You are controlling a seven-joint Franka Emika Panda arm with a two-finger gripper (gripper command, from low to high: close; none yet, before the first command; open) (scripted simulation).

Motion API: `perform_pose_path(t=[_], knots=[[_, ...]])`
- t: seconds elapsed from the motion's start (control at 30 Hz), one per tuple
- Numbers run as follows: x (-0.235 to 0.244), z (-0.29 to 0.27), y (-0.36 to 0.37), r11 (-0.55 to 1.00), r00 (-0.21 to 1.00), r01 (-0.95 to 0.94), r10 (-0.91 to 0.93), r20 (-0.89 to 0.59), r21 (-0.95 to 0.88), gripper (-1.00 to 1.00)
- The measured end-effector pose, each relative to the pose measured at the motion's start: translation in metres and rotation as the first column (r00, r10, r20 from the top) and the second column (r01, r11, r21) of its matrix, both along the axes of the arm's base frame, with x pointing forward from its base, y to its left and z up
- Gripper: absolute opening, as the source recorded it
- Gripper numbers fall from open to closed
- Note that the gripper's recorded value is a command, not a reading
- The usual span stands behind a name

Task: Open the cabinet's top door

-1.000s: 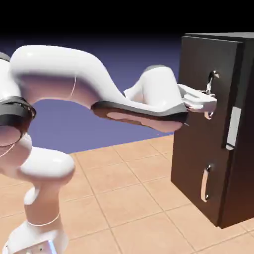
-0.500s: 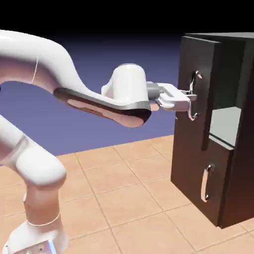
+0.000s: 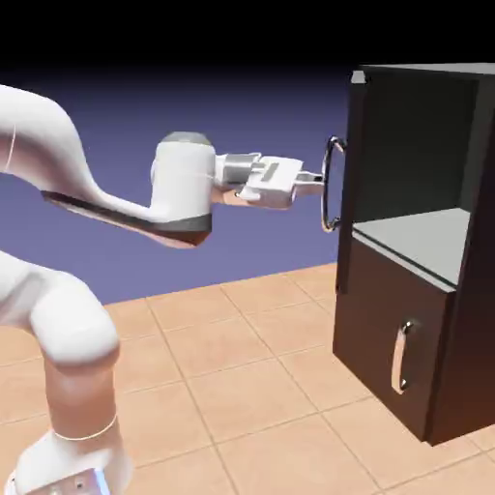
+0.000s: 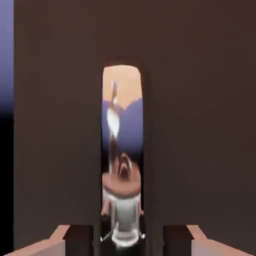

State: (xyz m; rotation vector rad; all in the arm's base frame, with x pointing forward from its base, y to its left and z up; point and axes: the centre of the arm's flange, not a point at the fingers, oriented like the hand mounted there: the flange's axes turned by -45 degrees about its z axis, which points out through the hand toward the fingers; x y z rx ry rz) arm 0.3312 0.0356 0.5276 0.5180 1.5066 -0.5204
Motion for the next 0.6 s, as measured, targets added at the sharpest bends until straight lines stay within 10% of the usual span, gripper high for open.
perform_pose_path(t=[0.6], knots=[[-0.026,0.000,0.142,0.891,0.891,0.454,-0.454,0.000,0.003,-1.00]])
